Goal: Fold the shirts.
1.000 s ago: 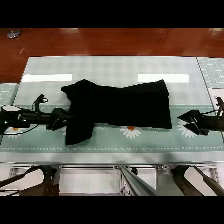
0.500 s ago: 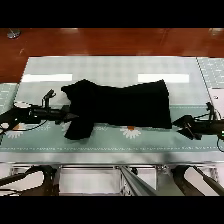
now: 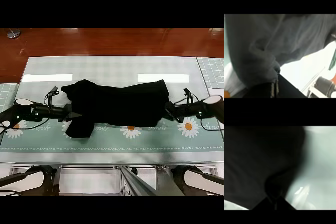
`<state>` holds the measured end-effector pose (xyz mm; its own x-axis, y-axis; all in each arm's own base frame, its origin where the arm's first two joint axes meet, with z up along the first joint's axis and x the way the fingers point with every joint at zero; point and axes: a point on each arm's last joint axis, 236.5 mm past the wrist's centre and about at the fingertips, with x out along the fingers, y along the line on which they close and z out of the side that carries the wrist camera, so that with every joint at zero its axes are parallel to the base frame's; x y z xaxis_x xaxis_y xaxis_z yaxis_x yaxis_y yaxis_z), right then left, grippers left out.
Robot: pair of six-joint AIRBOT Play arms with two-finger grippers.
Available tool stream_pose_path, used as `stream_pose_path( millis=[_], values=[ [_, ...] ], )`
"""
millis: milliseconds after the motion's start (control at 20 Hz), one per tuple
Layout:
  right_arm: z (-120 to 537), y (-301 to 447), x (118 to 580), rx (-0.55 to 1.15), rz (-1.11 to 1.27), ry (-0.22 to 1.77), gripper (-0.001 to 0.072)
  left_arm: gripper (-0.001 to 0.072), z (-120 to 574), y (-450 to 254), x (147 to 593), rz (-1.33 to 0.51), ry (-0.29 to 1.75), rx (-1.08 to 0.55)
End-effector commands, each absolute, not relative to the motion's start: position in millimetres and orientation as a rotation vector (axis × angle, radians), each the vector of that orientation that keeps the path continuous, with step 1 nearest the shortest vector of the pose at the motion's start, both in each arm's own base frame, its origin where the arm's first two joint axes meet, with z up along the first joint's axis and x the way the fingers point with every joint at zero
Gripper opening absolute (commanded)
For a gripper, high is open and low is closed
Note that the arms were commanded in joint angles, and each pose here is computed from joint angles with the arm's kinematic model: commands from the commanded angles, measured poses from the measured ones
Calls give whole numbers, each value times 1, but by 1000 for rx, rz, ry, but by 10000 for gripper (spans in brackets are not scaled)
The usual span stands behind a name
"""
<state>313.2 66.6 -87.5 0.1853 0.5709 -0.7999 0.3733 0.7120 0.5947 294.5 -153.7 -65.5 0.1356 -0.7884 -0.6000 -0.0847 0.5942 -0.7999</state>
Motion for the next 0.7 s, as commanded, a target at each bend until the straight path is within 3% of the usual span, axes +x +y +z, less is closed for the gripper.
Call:
stream_pose_path(
  millis=[0,200,300,450,650],
  values=[
    [-50,89,358,740,264,1373,30,18,-30,-162,309,-702,1313,-778],
    [134,78,442,534,394,982,29,18,137,-146,388,-763,893,-573],
    [251,67,454,395,392,726,29,18,257,-135,405,-758,595,-421],
    [387,60,405,214,365,434,29,18,402,-110,379,-639,280,-240],
    [481,58,297,70,292,173,29,18,497,-84,309,-446,57,-58]
  ],
)
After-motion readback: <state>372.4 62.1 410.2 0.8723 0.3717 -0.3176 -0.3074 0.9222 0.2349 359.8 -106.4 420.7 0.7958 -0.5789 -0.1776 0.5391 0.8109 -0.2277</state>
